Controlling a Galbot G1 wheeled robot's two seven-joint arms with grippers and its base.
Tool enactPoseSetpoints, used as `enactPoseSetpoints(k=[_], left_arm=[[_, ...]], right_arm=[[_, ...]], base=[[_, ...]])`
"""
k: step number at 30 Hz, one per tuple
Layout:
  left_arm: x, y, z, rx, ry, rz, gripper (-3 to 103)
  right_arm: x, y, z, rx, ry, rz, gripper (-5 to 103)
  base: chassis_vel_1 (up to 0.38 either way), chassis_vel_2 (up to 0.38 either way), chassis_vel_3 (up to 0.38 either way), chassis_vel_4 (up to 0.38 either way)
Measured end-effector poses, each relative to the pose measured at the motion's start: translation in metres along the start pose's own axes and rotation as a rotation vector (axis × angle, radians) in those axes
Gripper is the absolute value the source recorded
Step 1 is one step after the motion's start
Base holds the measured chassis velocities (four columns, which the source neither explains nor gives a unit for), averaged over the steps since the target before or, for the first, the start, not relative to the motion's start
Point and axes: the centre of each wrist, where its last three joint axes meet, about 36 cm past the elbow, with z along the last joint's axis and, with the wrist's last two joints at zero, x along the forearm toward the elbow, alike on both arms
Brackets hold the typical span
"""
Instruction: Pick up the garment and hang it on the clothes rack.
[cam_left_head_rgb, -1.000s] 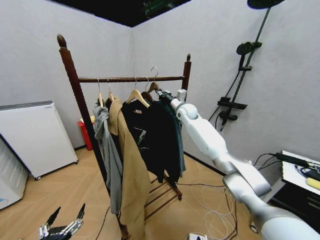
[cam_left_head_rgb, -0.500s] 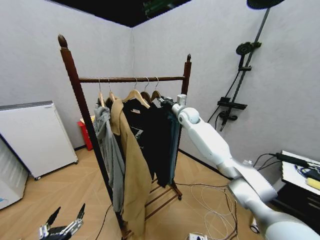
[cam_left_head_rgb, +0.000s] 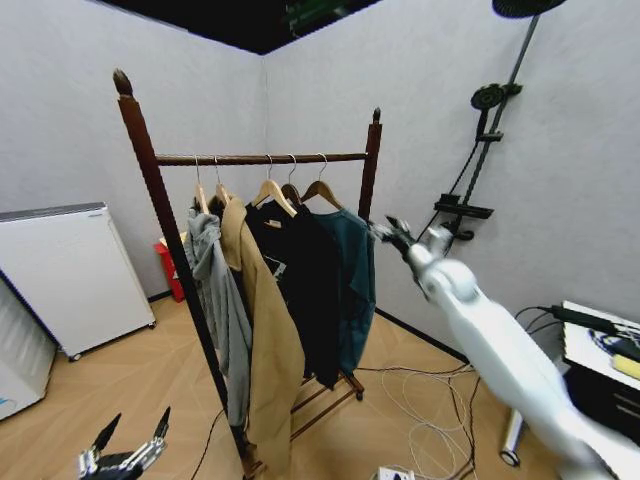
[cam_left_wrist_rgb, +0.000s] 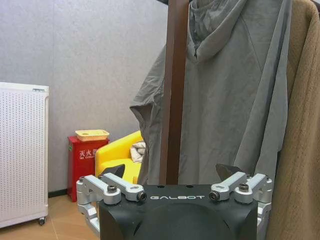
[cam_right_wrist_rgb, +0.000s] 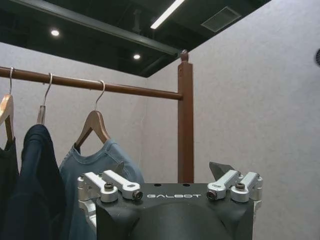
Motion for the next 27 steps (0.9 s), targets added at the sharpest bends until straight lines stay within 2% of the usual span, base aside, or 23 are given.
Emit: enactPoseSetpoints(k=[2,3,7,9,12,13,16,20,27], left_arm=[[0.0,0.0,0.0,0.0,0.0,-0.001,100],[0.0,0.0,0.0,0.0,0.0,-0.001,100],[0.0,0.0,0.0,0.0,0.0,0.0,100],[0.0,0.0,0.0,0.0,0.0,0.0,100],[0.0,0.0,0.0,0.0,0.0,0.0,100],[0.0,0.0,0.0,0.0,0.0,0.0,100],[0.0,0.0,0.0,0.0,0.0,0.0,100],[0.0,0.0,0.0,0.0,0.0,0.0,100],[0.0,0.0,0.0,0.0,0.0,0.0,100]], right_arm=[[0.051,0.006,-0.003,0.007,-0.007,0.027,99],[0.051,0.006,-0.003,0.007,-0.007,0.027,99],[0.153,0.022,0.009,0.076,0.018,0.155,100],[0.164,0.025,0.011,0.082,0.021,0.17,100],[0.211,0.043,0.027,0.093,0.034,0.243,100],[0.211,0.043,0.027,0.093,0.034,0.243,100],[0.242,0.065,0.039,0.086,0.014,0.311,100],[0.254,0.084,0.054,0.076,0.04,0.328,100],[0.255,0.087,0.061,0.066,0.055,0.331,100]], base=[[0.0,0.0,0.0,0.0],[0.0,0.0,0.0,0.0],[0.0,0.0,0.0,0.0],[0.0,0.0,0.0,0.0],[0.0,0.0,0.0,0.0],[0.0,0.0,0.0,0.0],[0.0,0.0,0.0,0.0],[0.0,0.0,0.0,0.0],[0.0,0.0,0.0,0.0]])
